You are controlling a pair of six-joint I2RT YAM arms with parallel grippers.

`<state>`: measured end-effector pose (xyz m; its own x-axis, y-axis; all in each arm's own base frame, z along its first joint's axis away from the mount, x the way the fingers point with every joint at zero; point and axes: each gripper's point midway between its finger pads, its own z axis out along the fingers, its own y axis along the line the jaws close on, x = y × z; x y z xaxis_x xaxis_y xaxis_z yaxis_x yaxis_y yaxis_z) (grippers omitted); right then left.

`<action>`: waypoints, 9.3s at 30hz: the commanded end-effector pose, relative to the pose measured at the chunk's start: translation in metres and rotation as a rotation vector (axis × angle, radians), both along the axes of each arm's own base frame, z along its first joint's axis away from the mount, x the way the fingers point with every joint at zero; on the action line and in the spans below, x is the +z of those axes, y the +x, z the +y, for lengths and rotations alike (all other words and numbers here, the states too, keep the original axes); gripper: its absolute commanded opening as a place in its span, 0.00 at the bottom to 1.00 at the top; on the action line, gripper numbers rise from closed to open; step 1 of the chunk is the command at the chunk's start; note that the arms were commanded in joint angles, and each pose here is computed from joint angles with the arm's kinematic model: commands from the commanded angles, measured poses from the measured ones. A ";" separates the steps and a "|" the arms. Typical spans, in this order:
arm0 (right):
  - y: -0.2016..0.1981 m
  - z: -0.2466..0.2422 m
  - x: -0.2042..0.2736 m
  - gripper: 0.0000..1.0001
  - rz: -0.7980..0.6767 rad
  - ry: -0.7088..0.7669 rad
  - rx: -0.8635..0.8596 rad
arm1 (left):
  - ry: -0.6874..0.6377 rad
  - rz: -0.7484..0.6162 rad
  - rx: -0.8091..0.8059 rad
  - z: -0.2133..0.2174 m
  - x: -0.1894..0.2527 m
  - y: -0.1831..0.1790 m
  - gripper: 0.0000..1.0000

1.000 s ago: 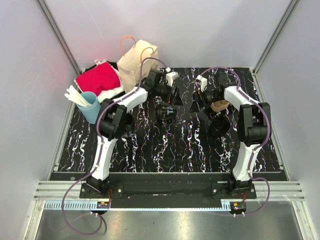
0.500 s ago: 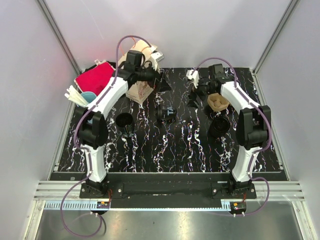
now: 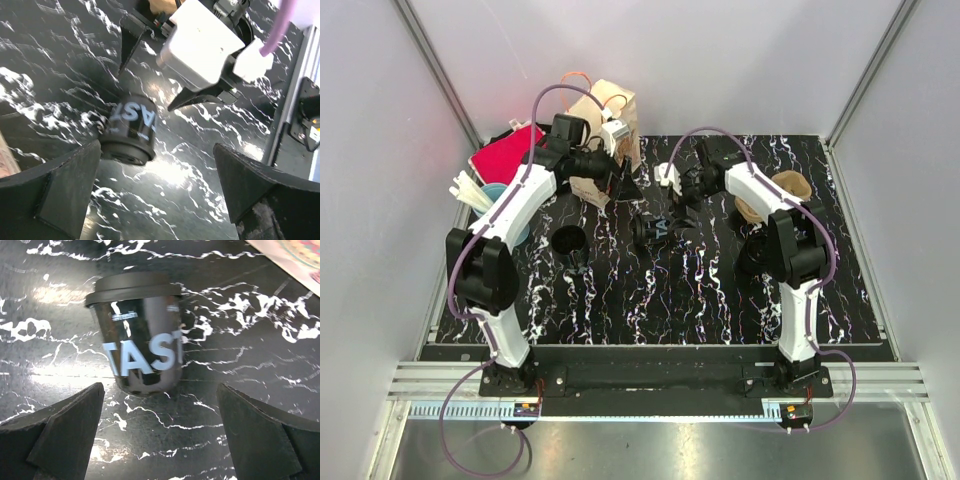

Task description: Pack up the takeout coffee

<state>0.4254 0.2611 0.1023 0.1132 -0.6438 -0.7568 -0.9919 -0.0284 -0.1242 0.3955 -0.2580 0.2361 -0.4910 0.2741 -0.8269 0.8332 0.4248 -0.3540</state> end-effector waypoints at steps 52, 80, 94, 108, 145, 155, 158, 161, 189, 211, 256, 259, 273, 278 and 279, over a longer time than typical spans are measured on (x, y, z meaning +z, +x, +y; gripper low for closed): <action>-0.017 0.080 -0.051 1.00 0.161 0.014 0.125 | -0.033 0.190 -0.110 0.007 -0.073 -0.023 0.99; -0.024 0.076 -0.042 0.77 0.156 -0.050 0.105 | -0.022 0.228 -0.130 0.004 -0.085 -0.033 0.99; -0.024 0.079 0.003 0.78 0.274 0.093 0.032 | -0.087 0.187 -0.142 0.006 -0.047 -0.028 0.99; -0.048 0.027 0.099 0.74 0.443 0.404 0.020 | -0.262 0.080 -0.181 0.012 0.043 -0.030 0.99; -0.121 -0.006 0.150 0.75 0.339 0.483 0.128 | -0.240 0.091 -0.232 -0.056 0.031 -0.034 0.52; -0.116 -0.006 0.147 0.75 0.337 0.471 0.119 | -0.187 0.088 -0.234 -0.059 0.021 -0.041 0.45; -0.114 -0.006 0.146 0.75 0.338 0.470 0.116 | -0.171 0.087 -0.233 -0.059 0.018 -0.042 0.36; -0.112 -0.005 0.145 0.75 0.342 0.466 0.111 | -0.152 0.079 -0.234 -0.061 0.015 -0.043 0.32; -0.085 -0.031 0.139 1.00 0.320 0.404 -0.056 | 0.152 0.001 -0.004 -0.031 -0.006 -0.018 0.00; -0.038 -0.078 0.096 1.00 0.406 0.266 -0.658 | 0.713 0.062 0.110 -0.035 -0.094 -0.003 0.00; -0.061 -0.018 0.040 0.74 0.923 0.413 -0.577 | 0.473 0.046 0.093 -0.049 -0.064 0.005 0.65; -0.057 -0.012 0.038 0.72 0.963 0.422 -0.581 | 0.455 0.046 0.102 -0.042 -0.066 0.010 0.65; -0.051 0.003 0.015 0.57 1.054 0.419 -0.612 | 0.398 0.059 0.066 -0.047 -0.069 0.005 0.65; -0.051 0.004 0.014 0.54 1.049 0.417 -0.613 | 0.398 0.069 0.061 -0.047 -0.072 0.003 0.66; -0.051 0.004 0.012 0.53 1.051 0.415 -0.616 | 0.404 0.079 0.057 -0.047 -0.077 0.002 0.66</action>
